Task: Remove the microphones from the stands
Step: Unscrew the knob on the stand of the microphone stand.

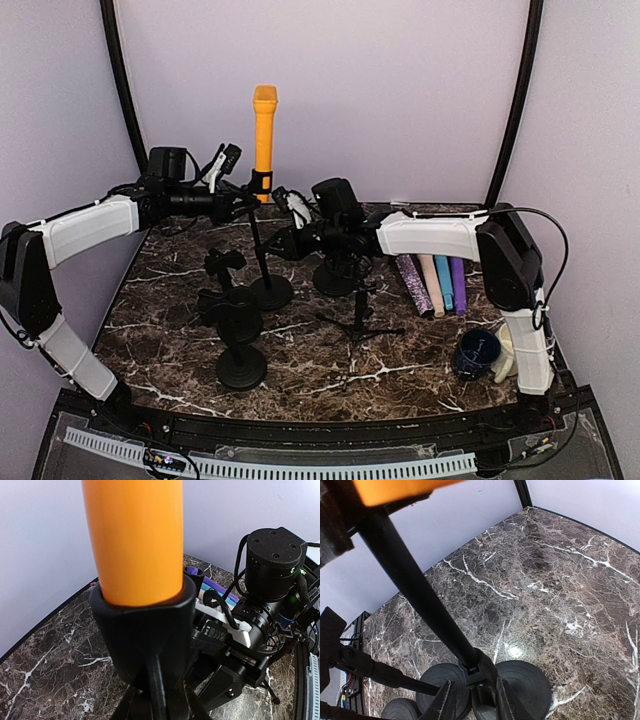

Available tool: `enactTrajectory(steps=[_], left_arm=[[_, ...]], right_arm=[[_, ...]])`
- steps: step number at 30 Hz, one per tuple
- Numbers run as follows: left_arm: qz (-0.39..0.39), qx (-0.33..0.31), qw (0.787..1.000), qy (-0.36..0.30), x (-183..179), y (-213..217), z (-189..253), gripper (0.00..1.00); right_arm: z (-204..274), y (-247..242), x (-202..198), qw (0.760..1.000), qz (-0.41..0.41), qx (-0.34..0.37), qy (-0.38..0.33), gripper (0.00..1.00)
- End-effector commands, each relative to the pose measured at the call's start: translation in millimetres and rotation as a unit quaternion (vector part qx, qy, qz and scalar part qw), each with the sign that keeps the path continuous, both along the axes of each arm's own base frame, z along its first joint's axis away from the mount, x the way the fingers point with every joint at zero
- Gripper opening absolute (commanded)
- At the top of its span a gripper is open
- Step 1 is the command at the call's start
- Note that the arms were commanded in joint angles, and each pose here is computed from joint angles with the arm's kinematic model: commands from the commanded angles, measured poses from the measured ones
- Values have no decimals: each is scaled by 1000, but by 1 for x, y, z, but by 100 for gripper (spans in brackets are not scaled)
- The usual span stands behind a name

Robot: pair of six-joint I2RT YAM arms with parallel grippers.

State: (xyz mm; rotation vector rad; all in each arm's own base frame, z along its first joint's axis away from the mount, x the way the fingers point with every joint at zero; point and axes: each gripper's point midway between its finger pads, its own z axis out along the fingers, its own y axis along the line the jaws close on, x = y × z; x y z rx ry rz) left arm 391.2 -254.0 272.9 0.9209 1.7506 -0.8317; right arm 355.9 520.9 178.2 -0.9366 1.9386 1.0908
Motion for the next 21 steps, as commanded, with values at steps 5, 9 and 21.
enactTrajectory(steps=[5,9,21], left_arm=[[-32,-63,996,-49,-8,-8,71,0],[-32,-67,995,-63,-7,-8,85,0],[-81,-60,994,-51,-20,-14,97,0]], right_arm=[[28,7,-13,999,30,12,-21,28],[36,2,-17,999,25,16,-25,18],[84,-29,-26,997,-7,29,-69,36]])
